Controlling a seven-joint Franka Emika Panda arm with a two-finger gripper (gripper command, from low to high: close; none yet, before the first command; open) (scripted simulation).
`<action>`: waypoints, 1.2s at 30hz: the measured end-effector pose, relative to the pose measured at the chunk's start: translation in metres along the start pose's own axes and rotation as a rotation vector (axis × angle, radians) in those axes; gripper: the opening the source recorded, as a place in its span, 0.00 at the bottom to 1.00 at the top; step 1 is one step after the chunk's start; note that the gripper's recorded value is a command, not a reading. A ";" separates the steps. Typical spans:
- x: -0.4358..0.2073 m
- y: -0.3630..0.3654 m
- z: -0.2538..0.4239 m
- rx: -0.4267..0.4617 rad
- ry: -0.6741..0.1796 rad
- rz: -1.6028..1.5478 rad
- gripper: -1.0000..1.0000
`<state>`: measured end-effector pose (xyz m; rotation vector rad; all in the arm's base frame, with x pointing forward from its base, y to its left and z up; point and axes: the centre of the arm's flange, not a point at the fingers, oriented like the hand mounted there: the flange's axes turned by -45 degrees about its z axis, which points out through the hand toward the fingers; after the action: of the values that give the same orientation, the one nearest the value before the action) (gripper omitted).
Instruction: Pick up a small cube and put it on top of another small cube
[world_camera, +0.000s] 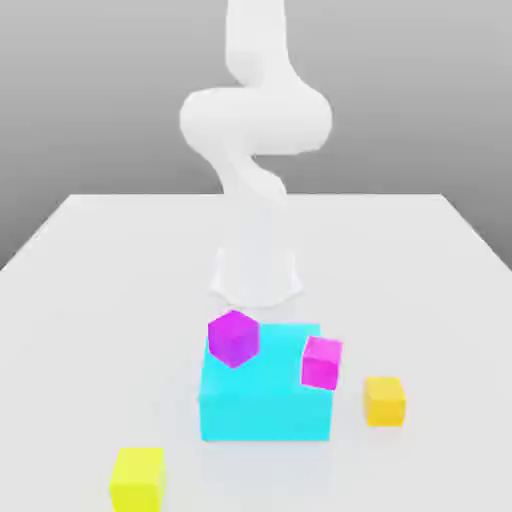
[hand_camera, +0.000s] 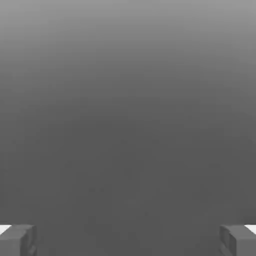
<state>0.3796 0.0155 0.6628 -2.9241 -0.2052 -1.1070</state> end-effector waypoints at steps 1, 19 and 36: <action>-0.004 -0.007 0.025 0.026 -0.032 -0.059 0.50; -0.243 -0.172 0.310 0.450 -0.475 -1.103 0.50; -0.366 -0.189 0.384 0.543 -0.567 -1.348 0.00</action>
<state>0.3374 0.1797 0.1259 -2.2403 -2.2024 0.0030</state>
